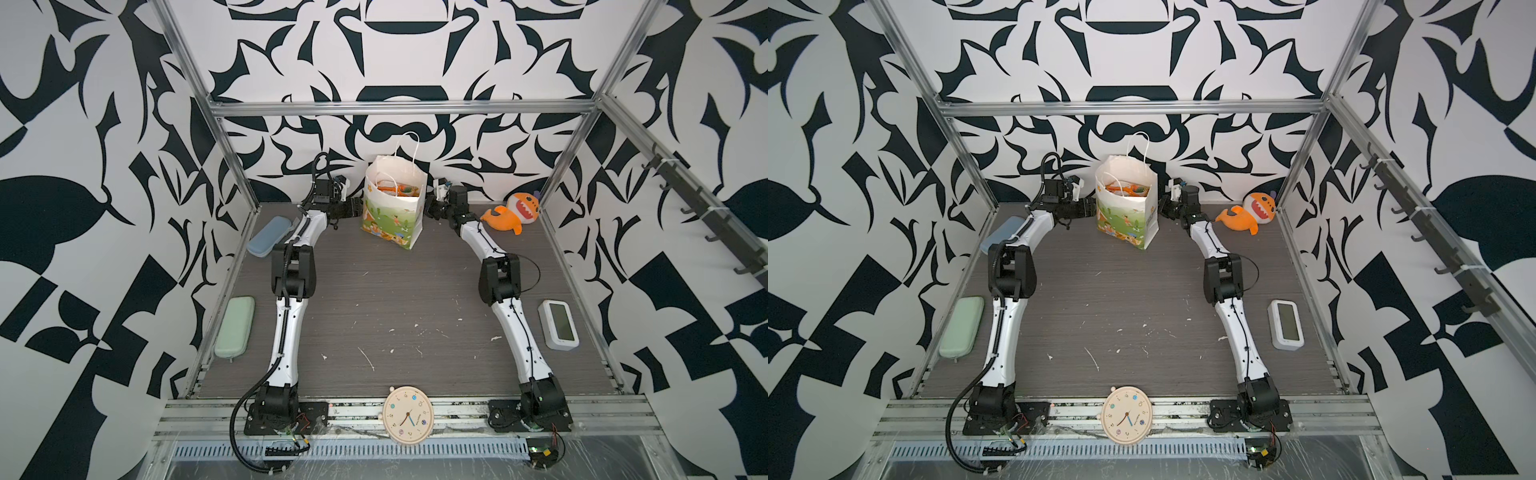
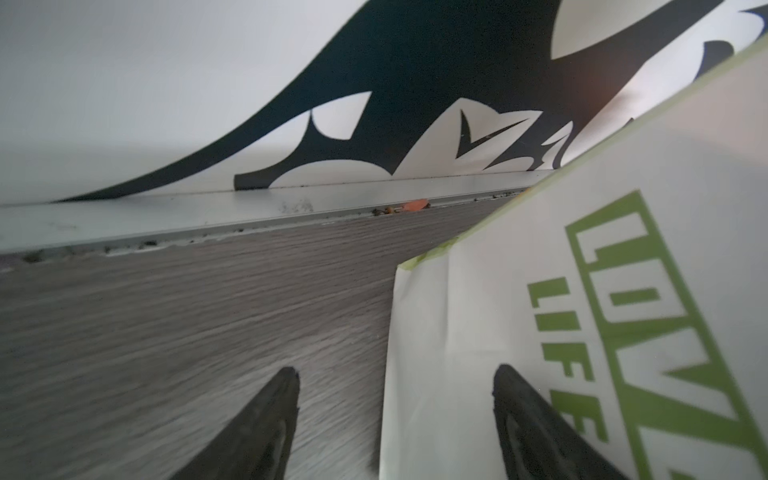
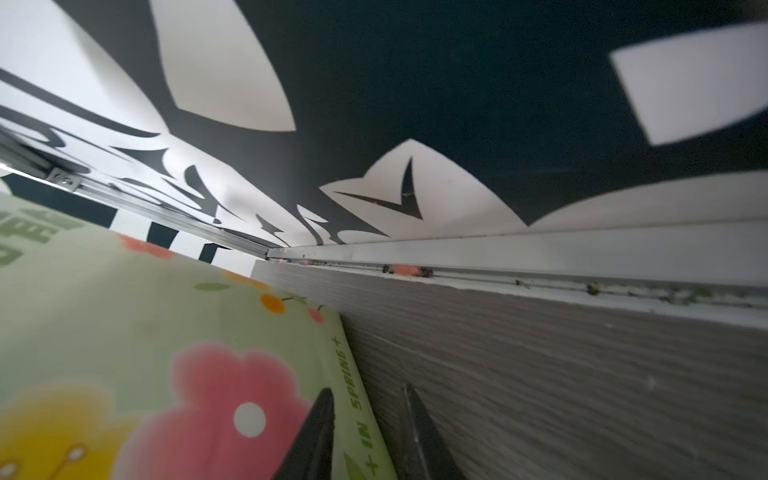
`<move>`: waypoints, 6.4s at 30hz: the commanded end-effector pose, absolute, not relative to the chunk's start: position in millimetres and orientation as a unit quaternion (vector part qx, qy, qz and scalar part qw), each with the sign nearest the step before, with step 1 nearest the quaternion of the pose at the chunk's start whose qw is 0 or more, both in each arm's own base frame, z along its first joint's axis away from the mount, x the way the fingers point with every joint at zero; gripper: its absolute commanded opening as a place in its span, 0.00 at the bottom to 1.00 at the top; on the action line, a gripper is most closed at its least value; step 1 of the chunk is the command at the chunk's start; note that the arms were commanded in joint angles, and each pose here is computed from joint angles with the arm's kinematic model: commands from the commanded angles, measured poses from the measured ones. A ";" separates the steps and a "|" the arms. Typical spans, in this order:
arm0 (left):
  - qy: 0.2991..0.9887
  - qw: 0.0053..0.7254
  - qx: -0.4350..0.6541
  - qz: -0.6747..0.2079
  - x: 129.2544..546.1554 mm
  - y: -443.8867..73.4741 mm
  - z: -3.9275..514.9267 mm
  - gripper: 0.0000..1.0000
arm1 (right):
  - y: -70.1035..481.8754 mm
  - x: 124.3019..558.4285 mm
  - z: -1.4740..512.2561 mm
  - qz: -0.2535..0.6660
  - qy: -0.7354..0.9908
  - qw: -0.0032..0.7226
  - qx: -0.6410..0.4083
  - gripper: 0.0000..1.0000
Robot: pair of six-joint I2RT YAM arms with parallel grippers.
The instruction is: Take the snacks out of the paper bag
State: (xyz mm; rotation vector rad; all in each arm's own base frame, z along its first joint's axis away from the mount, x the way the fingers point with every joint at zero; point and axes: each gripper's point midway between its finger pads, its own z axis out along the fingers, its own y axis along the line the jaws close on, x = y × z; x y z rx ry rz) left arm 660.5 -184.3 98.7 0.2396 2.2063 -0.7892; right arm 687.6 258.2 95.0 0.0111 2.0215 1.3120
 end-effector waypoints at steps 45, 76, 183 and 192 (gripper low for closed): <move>0.855 0.386 0.107 -0.329 453.7 -163.8 159.0 0.73 | 398.3 482.1 153.8 0.666 0.679 0.132 -0.279 0.19; 0.788 0.488 0.256 -0.276 425.7 -160.9 374.0 0.98 | 249.5 495.7 341.1 0.329 0.849 0.384 -0.155 0.43; 0.744 0.413 0.496 -0.173 332.5 -254.1 308.0 0.00 | 358.6 321.2 222.6 0.340 0.879 0.209 -0.262 0.33; 0.745 0.417 0.495 -0.163 337.7 -253.5 305.0 0.00 | 362.7 322.0 235.6 0.350 0.873 0.220 -0.259 0.06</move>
